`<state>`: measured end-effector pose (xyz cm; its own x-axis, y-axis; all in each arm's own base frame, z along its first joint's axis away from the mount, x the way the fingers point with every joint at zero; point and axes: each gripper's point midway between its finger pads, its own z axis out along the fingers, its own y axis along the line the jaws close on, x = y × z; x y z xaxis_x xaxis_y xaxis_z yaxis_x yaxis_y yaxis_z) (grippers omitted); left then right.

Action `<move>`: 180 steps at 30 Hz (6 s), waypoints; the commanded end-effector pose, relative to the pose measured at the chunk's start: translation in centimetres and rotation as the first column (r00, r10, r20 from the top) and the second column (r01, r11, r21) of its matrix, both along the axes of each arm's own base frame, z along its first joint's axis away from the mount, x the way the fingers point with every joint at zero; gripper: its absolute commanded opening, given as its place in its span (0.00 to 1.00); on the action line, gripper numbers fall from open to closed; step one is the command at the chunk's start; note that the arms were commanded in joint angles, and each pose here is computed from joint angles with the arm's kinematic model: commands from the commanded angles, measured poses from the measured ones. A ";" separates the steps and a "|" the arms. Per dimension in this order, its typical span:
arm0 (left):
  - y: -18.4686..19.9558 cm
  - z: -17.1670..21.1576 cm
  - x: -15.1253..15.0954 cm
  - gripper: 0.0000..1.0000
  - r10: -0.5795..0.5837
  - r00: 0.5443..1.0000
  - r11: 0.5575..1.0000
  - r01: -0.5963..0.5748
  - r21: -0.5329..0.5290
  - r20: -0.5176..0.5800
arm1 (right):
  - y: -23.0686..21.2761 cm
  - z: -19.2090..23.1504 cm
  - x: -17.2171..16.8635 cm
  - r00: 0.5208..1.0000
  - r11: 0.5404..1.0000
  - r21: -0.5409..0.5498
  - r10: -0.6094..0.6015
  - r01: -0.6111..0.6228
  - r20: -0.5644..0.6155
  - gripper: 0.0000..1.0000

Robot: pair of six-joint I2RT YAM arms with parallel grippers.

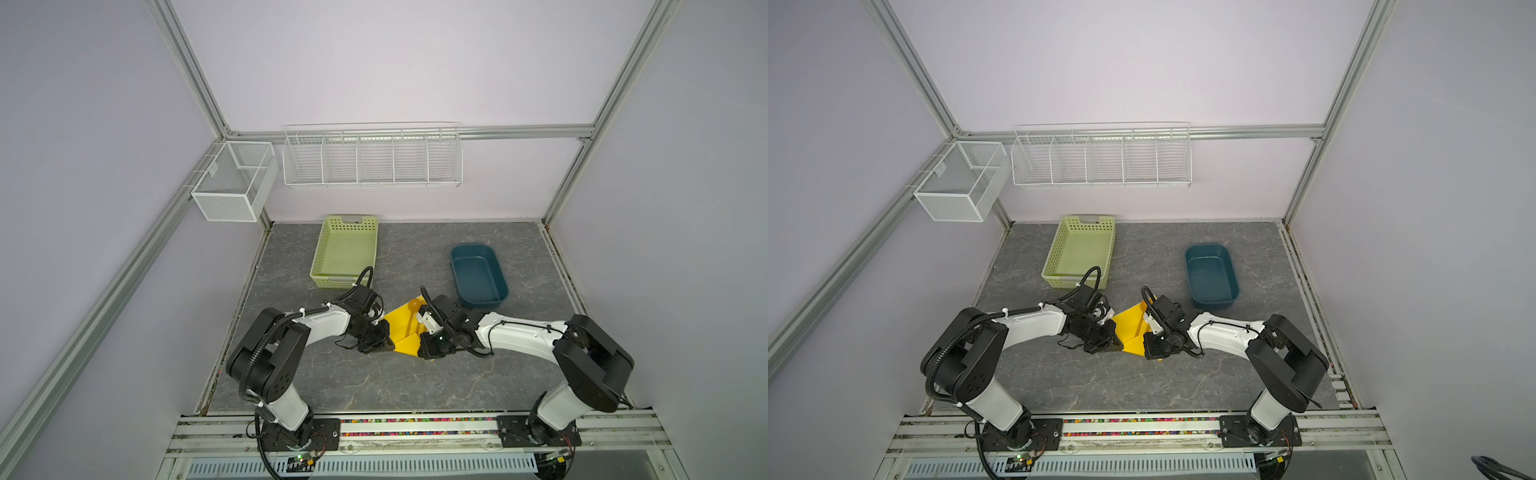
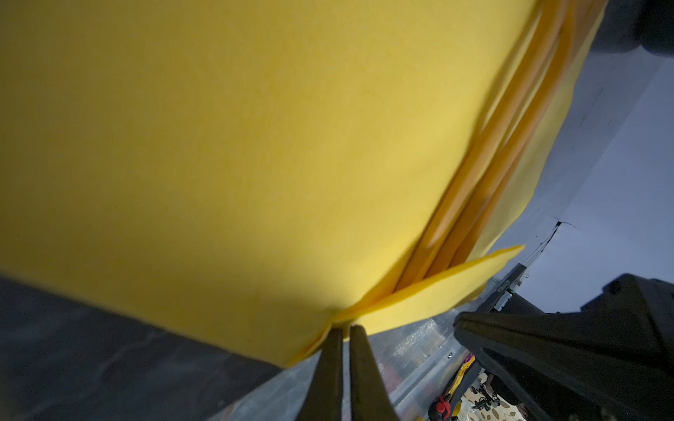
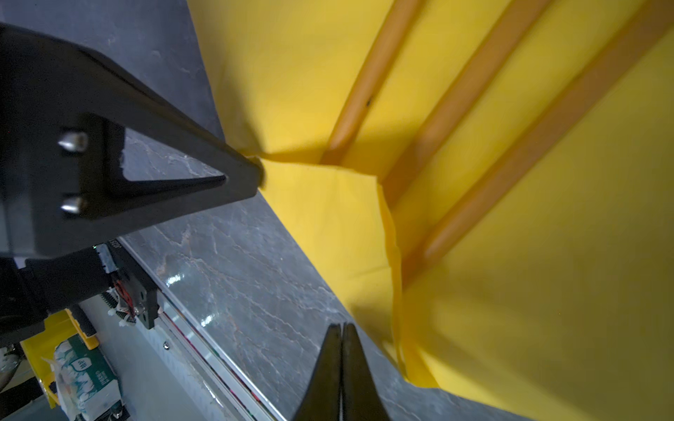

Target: Place the utensils on the paper napkin and roll it up

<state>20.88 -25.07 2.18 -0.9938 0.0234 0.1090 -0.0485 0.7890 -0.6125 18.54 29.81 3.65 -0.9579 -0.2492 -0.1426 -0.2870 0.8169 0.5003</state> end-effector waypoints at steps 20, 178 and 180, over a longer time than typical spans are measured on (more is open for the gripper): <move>-0.2 1.5 1.6 0.12 -0.007 0.998 0.999 0.005 0.036 0.056 | -3.1 -3.2 -0.6 0.998 0.979 -0.202 -0.043 0.033 -0.042 0.07; 0.5 -2.5 -5.1 0.10 -0.224 0.973 0.961 0.230 0.155 -0.056 | 3.5 -0.6 -2.3 0.985 0.992 0.049 0.122 -0.117 -0.125 0.08; 0.5 -2.5 -5.0 0.10 -0.221 0.974 0.962 0.227 0.154 -0.055 | 3.5 -0.9 -2.3 0.986 0.993 0.030 0.117 -0.114 -0.123 0.08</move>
